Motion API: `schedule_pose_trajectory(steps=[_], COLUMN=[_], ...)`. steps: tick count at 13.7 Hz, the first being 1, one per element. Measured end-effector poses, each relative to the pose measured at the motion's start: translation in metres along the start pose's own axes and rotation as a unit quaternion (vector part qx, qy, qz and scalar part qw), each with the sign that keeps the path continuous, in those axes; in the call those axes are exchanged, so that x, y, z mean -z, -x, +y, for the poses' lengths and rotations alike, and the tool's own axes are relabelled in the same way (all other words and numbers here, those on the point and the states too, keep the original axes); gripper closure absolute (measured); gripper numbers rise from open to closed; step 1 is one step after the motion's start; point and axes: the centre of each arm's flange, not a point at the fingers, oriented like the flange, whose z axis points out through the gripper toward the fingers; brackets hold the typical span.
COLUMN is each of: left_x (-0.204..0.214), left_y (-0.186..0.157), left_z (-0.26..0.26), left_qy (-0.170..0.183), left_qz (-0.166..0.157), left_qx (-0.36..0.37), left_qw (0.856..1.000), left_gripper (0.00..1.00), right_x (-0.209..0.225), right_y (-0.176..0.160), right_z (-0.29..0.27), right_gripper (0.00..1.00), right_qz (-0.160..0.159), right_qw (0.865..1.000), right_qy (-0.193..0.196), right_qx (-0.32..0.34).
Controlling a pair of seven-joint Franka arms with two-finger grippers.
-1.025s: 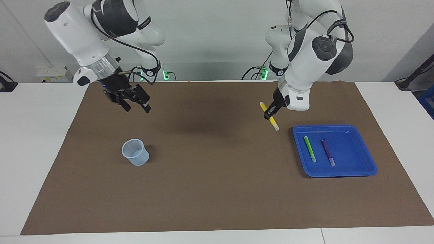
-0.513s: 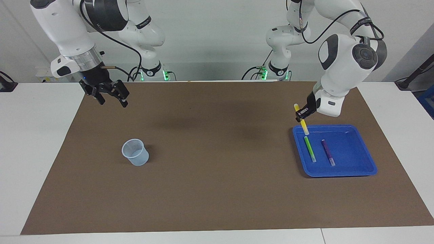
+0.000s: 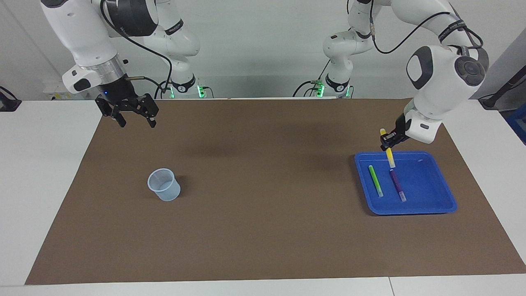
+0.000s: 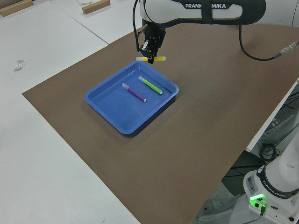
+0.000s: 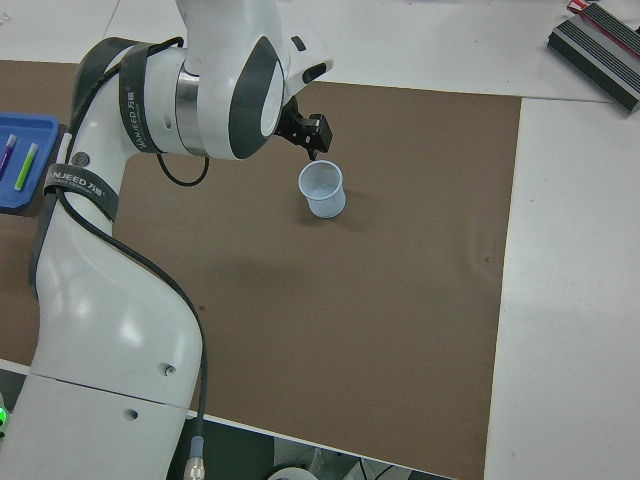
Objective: Right arm passes pens to left for tray arrangement
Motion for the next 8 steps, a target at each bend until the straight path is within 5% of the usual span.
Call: schedule_pose_trajectory(steps=[8], left_x=[-0.090], left_y=[-0.025], left_z=[-0.087], left_qy=[-0.032], left_qz=[0.065], left_qx=[-0.072], left_qw=[0.995], left_gripper=[0.82], right_x=[0.011], right_y=[0.008], right_z=[0.005], right_gripper=[0.00], right_qz=[-0.001], right_qw=[1.000], right_qy=[0.003], right_qx=[-0.005])
